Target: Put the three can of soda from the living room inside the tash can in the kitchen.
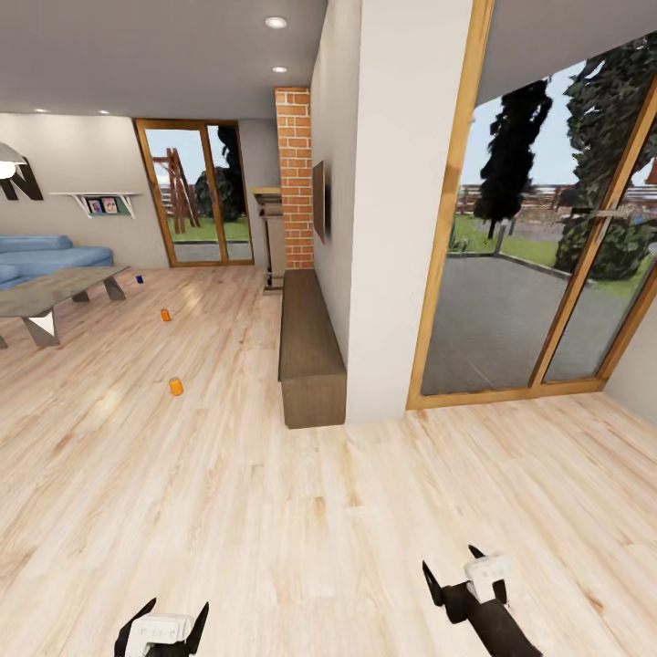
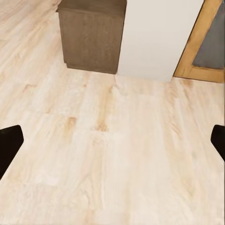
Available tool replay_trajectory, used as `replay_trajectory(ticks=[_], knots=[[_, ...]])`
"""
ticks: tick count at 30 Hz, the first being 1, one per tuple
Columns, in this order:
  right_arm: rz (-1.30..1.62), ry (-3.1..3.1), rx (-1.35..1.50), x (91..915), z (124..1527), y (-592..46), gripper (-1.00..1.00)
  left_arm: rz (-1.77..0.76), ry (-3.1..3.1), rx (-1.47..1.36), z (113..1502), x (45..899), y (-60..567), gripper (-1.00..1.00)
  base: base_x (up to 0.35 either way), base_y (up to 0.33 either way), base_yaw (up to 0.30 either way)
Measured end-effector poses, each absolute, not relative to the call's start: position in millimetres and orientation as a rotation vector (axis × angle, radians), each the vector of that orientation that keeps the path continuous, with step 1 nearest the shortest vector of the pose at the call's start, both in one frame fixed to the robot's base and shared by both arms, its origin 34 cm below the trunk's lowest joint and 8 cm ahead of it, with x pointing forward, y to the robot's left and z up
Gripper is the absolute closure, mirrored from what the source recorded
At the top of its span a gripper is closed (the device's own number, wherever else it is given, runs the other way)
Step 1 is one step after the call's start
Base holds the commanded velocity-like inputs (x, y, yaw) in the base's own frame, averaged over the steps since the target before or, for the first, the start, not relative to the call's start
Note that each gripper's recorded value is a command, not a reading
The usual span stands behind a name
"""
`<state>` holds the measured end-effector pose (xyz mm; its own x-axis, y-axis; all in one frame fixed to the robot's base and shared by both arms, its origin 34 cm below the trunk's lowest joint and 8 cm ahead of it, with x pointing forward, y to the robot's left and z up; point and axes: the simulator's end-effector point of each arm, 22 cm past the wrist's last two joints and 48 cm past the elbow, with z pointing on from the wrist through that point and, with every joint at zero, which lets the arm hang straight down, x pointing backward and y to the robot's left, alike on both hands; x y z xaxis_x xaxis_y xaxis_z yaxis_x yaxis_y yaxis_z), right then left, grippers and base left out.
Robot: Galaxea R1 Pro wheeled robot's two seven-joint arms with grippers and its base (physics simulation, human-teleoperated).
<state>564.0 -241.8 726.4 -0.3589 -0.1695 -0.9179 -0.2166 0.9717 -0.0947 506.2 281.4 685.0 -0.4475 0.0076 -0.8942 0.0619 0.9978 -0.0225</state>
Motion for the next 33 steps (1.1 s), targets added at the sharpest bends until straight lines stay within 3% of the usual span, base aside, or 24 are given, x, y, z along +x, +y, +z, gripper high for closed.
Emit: replay_trajectory(ticks=[9, 33], knots=[[-0.001, 1.978, -0.319, 603, 737, -235, -1.00, -0.045, 2.041, 0.036, 682, 520, 289, -1.00, 0.000, 0.000, 0.074], [0.055, 1.978, -0.387, 595, 723, -198, -1.00, 0.001, 2.063, -0.010, 658, 508, 318, -1.00, 0.000, 0.000, 0.240]])
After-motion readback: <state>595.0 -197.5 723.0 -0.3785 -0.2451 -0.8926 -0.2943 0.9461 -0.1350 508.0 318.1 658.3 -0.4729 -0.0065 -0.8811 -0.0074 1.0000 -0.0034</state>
